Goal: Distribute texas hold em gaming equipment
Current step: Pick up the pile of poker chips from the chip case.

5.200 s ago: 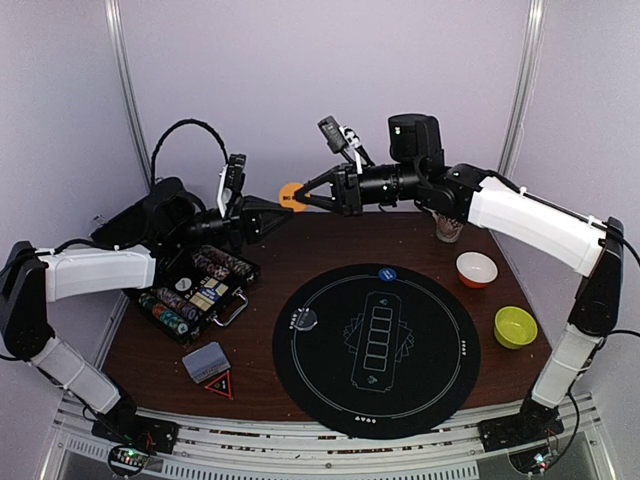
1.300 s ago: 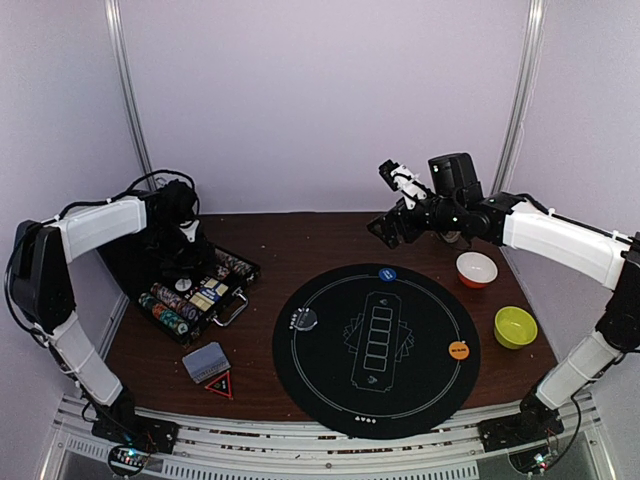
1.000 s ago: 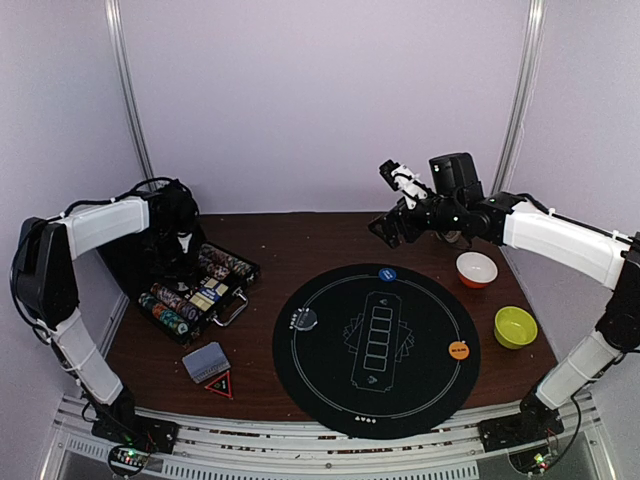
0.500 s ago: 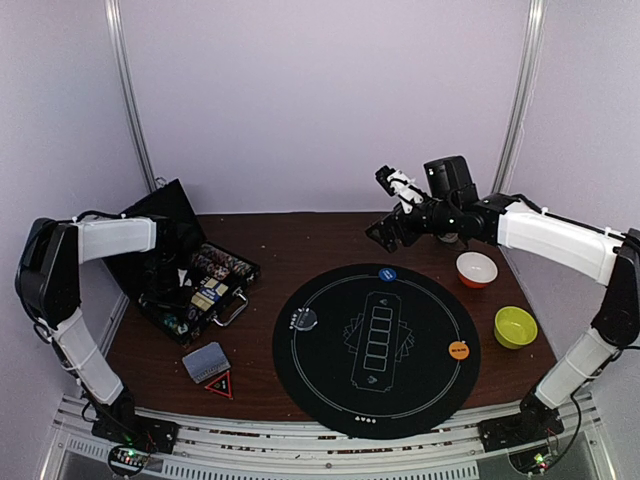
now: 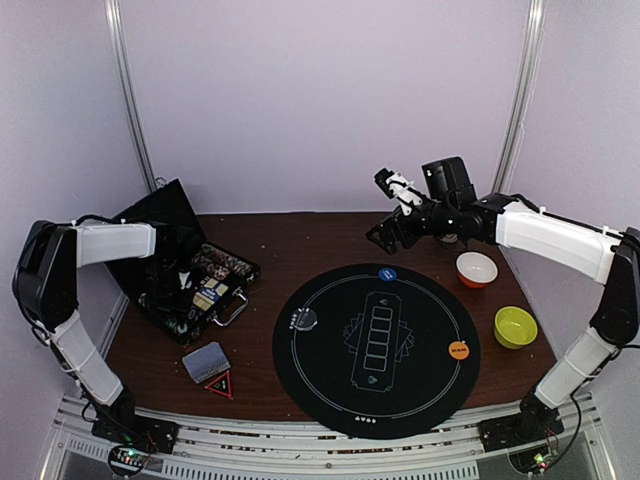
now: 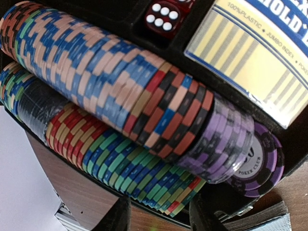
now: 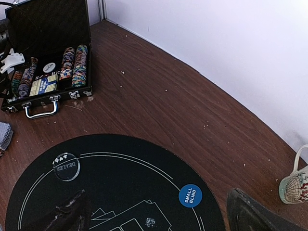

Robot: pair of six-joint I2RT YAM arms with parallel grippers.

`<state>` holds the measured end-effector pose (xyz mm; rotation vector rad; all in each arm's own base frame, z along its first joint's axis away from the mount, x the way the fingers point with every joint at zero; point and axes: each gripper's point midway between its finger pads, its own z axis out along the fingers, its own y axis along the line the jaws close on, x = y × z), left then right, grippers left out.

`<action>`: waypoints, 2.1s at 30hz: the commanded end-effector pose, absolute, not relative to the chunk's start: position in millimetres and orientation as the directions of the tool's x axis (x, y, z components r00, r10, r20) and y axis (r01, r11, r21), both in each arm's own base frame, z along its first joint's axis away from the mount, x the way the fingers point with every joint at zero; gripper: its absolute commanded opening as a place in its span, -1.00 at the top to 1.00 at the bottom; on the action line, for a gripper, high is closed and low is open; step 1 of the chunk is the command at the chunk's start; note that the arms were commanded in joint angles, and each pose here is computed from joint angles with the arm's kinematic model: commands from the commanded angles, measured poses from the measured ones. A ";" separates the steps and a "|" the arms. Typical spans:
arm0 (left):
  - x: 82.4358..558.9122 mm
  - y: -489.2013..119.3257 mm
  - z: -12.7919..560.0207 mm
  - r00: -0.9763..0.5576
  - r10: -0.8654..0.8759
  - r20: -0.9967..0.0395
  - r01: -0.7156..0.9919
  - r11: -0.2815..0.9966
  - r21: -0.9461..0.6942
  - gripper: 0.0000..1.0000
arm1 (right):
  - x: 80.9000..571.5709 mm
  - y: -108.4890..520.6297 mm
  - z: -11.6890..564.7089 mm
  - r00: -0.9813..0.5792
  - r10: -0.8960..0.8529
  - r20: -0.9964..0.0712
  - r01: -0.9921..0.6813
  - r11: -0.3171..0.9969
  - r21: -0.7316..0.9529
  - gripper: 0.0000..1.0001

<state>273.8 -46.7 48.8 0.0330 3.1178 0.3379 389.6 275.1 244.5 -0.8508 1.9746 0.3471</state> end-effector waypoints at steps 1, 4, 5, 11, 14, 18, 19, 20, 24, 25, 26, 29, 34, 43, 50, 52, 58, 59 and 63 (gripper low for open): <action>282.1 -53.2 43.1 -0.997 0.046 -0.061 0.035 0.985 0.169 0.14 | 393.4 276.4 251.7 -0.327 -0.426 -0.844 -0.691 0.716 -0.094 -1.00; 278.9 -61.8 41.5 -0.997 0.052 -0.065 0.045 0.992 0.114 0.21 | 393.3 277.7 250.3 -0.331 -0.428 -0.841 -0.695 0.713 -0.089 -1.00; 279.1 -66.6 43.5 -0.996 0.056 -0.075 0.049 0.995 0.088 0.23 | 393.1 277.7 250.2 -0.331 -0.429 -0.840 -0.696 0.713 -0.090 -1.00; 278.8 -70.8 50.6 -0.989 0.092 -0.114 0.083 0.993 0.089 0.21 | 393.8 277.0 248.3 -0.335 -0.433 -0.837 -0.694 0.714 -0.092 -1.00; 281.4 -75.4 50.7 -0.987 0.101 -0.121 0.093 0.993 0.069 0.21 | 393.9 278.0 247.6 -0.341 -0.434 -0.834 -0.697 0.712 -0.086 -1.00; 286.1 -71.0 53.1 -0.983 0.124 -0.139 0.109 0.988 0.106 0.18 | 393.3 277.6 244.8 -0.348 -0.439 -0.828 -0.698 0.712 -0.084 -1.00; 286.6 -68.8 52.0 -0.982 0.137 -0.134 0.121 0.985 0.122 0.18 | 393.4 277.4 245.3 -0.347 -0.440 -0.828 -0.697 0.712 -0.086 -1.00; 286.8 -68.2 50.5 -0.981 0.147 -0.129 0.131 0.983 0.128 0.18 | 393.2 277.4 244.8 -0.348 -0.440 -0.828 -0.697 0.712 -0.085 -1.00; 295.7 -81.8 51.2 -0.970 0.178 -0.168 0.169 0.983 0.067 0.11 | 393.6 277.3 245.1 -0.348 -0.441 -0.827 -0.696 0.713 -0.088 -1.00; 298.3 -85.7 52.3 -0.966 0.184 -0.183 0.178 0.983 0.048 0.08 | 394.1 276.6 245.0 -0.349 -0.442 -0.826 -0.693 0.715 -0.089 -1.00; 300.2 -88.2 53.0 -0.962 0.189 -0.196 0.186 0.982 0.037 0.06 | 394.1 276.1 245.3 -0.349 -0.443 -0.826 -0.692 0.716 -0.091 -1.00; 301.4 -88.1 52.2 -0.957 0.205 -0.206 0.201 0.979 0.043 0.05 | 393.9 275.0 244.3 -0.351 -0.448 -0.822 -0.691 0.717 -0.096 -1.00; 306.2 -73.7 54.2 -0.955 0.220 -0.200 0.196 0.972 0.133 -0.02 | 392.9 277.2 242.6 -0.355 -0.447 -0.821 -0.699 0.710 -0.085 -1.00; 305.2 -63.2 44.6 -0.962 0.219 -0.165 0.186 0.964 0.192 0.05 | 390.6 279.3 240.4 -0.364 -0.453 -0.814 -0.711 0.700 -0.071 -1.00; 296.3 -98.4 43.5 -0.960 0.202 -0.194 0.207 0.978 -0.004 0.13 | 391.2 279.2 239.8 -0.365 -0.461 -0.809 -0.711 0.699 -0.077 -1.00; 296.5 -105.7 49.7 -0.950 0.223 -0.217 0.232 0.973 -0.015 0.13 | 392.0 280.0 239.5 -0.367 -0.461 -0.808 -0.713 0.698 -0.074 -1.00; 292.1 -103.6 53.3 -0.951 0.232 -0.204 0.237 0.972 -0.002 0.16 | 393.7 282.4 239.8 -0.369 -0.461 -0.807 -0.716 0.694 -0.069 -1.00; 291.5 -103.5 52.7 -0.952 0.232 -0.200 0.237 0.972 -0.002 0.16 | 393.7 282.2 240.1 -0.369 -0.461 -0.807 -0.716 0.695 -0.070 -1.00; 296.4 -90.3 51.6 -0.953 0.241 -0.186 0.229 0.970 0.082 0.11 | 393.2 282.2 239.1 -0.369 -0.463 -0.806 -0.717 0.693 -0.069 -1.00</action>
